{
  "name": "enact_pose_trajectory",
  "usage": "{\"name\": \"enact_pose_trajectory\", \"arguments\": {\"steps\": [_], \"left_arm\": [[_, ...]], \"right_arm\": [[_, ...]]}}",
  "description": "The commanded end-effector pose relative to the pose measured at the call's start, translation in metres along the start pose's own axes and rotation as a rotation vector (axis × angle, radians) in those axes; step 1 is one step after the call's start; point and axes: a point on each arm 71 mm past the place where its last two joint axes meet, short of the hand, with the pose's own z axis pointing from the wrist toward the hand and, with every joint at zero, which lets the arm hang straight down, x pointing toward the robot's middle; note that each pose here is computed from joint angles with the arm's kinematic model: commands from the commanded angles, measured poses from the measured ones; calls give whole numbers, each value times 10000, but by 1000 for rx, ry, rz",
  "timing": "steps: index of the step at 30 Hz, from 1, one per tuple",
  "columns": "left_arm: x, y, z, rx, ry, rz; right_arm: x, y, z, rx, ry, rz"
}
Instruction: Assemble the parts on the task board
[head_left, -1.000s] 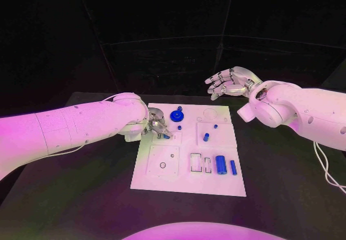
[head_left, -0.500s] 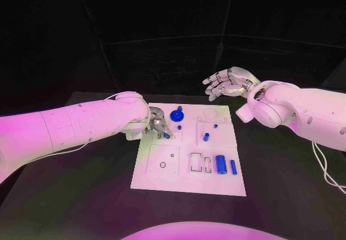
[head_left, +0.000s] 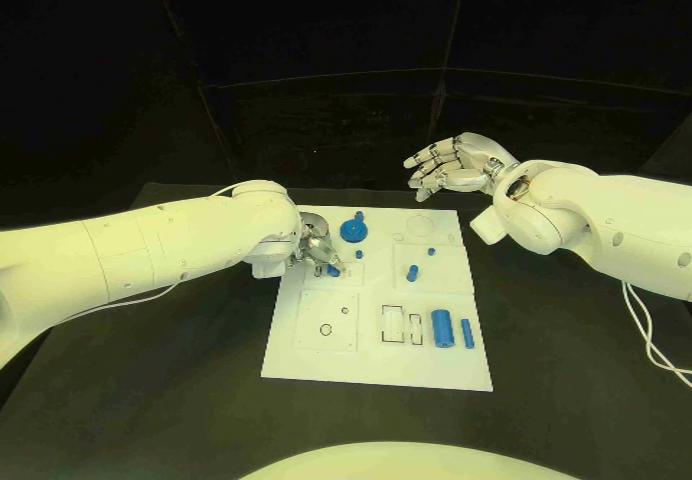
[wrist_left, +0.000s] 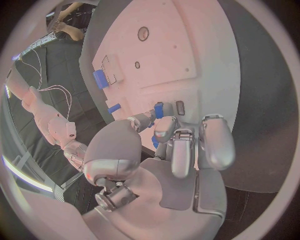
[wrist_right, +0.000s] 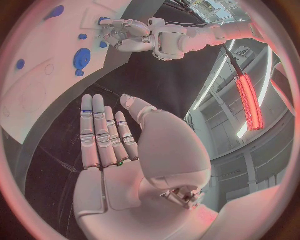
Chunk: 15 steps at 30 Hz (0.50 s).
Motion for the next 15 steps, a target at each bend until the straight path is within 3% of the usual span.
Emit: {"name": "enact_pose_trajectory", "arguments": {"steps": [1, 15], "left_arm": [[63, -18, 16, 6, 37, 9], [55, -28, 21, 9, 28, 5]], "right_arm": [[0, 18, 4, -7, 9, 1], [-6, 14, 3, -7, 8, 0]]}}
